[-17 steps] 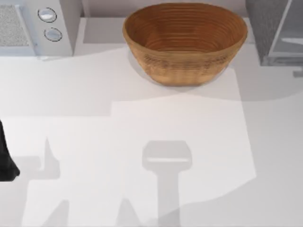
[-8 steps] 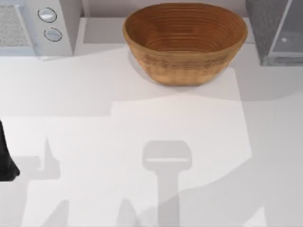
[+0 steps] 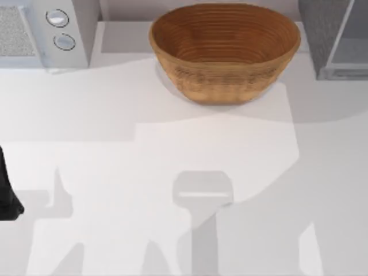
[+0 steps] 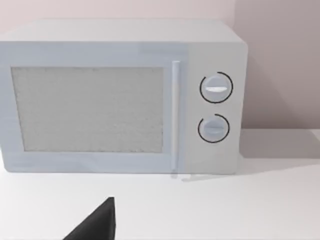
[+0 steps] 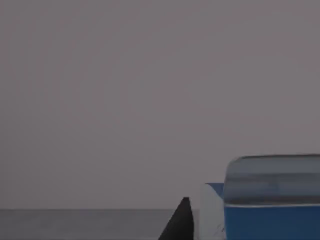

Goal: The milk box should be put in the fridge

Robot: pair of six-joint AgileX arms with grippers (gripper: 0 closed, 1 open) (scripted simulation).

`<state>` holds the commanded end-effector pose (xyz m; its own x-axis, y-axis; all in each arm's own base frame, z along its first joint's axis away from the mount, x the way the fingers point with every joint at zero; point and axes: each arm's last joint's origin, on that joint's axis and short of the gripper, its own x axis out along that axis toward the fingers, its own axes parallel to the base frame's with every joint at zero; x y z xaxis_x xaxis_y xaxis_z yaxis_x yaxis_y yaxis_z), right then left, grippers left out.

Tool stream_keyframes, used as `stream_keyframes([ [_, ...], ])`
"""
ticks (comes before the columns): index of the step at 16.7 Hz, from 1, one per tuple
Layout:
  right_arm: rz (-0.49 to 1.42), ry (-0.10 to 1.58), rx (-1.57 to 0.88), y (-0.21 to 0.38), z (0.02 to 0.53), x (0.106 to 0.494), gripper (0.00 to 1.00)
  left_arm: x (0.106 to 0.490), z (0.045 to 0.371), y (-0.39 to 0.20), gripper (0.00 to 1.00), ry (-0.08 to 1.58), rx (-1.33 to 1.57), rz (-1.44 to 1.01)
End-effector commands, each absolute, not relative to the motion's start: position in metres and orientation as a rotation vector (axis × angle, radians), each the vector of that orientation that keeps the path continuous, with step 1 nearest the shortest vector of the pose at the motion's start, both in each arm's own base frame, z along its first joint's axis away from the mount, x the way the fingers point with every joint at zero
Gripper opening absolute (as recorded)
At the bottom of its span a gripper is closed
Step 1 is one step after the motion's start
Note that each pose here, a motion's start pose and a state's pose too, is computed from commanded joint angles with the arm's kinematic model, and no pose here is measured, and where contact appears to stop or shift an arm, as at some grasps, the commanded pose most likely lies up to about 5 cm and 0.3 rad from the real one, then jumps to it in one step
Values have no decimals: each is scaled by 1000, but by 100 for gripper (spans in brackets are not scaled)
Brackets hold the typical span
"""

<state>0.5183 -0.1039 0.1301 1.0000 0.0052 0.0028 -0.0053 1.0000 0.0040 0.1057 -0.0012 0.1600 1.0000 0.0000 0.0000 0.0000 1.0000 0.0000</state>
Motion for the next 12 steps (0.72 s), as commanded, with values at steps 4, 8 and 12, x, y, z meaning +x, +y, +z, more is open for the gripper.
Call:
stream_keyframes([
  [4,6,8,6,-103,129,524,0,106,160,-1,100,0,0,0],
  [8,6,8,6,-103,129,524,15,106,160,-1,100,0,0,0],
  [12,6,8,6,-103,129,524,45,106,160,-1,100,0,0,0],
])
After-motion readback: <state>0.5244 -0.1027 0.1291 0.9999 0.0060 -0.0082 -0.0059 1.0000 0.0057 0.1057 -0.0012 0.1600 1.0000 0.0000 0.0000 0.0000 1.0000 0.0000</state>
